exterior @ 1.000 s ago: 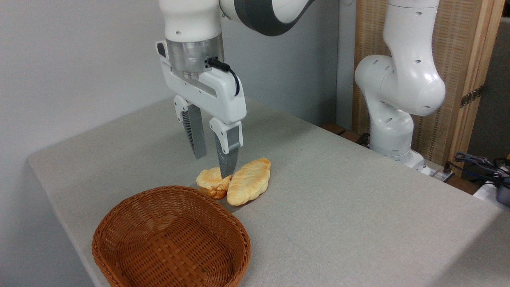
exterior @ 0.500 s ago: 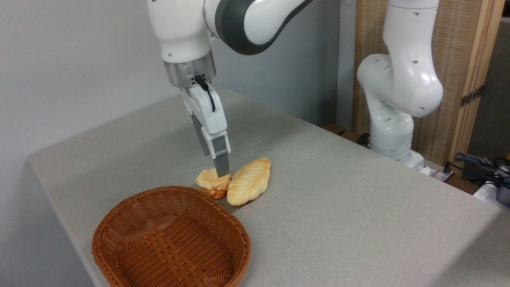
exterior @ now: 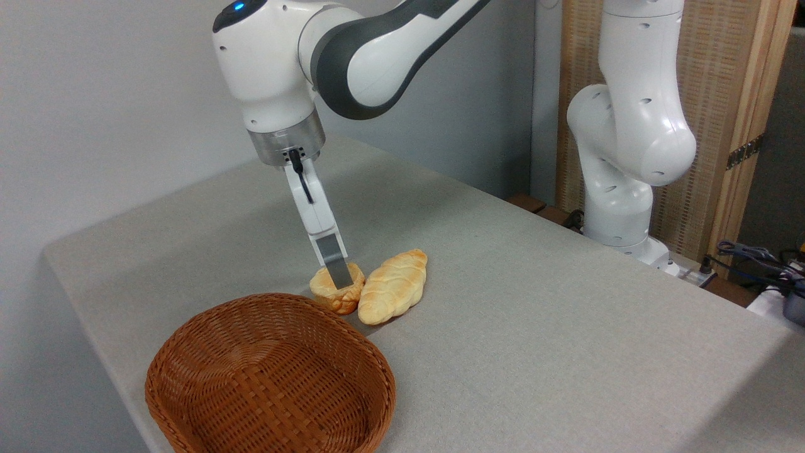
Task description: Put bread into the basket
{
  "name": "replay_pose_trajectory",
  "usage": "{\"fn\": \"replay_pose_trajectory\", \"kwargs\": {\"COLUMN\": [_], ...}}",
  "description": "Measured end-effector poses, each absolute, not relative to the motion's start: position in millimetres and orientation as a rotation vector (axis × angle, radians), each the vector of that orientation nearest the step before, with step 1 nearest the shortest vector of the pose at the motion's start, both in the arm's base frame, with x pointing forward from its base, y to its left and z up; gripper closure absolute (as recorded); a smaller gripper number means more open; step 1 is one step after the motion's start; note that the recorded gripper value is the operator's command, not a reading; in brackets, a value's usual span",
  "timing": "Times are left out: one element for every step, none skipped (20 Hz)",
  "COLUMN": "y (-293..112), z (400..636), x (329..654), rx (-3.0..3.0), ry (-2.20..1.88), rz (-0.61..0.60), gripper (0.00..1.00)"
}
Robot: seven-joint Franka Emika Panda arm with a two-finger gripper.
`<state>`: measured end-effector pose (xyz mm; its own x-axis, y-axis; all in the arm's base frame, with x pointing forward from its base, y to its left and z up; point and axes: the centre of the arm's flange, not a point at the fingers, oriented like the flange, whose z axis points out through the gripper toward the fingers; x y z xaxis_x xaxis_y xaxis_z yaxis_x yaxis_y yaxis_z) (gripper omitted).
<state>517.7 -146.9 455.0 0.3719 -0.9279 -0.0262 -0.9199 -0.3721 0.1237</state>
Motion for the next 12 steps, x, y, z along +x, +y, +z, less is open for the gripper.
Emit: {"fn": "replay_pose_trajectory", "kwargs": {"y": [-149,-149,-150,-150,-151,-151,-152,-152,-152,-153,-153,-153], "z": [452,449,445,442,439,436,433,430,428,427,426,426], "x": [518,519,520,522,523,525,526,527,528,529,529,529], "rx": [2.521,2.512,2.505,2.503,2.502,2.502,2.502,2.503,2.503,2.504,2.504,2.504], "ry": [-1.715,-1.725,-1.736,-1.74,-1.743,-1.746,-1.748,-1.749,-1.749,-1.749,-1.75,-1.75], "rz": [-0.147,-0.154,-0.154,-0.154,-0.155,-0.153,-0.151,-0.15,-0.15,-0.151,-0.151,-0.151], "gripper": [0.0,0.0,0.0,0.0,0.0,0.0,0.0,0.0,0.0,0.0,0.0,0.0]}}
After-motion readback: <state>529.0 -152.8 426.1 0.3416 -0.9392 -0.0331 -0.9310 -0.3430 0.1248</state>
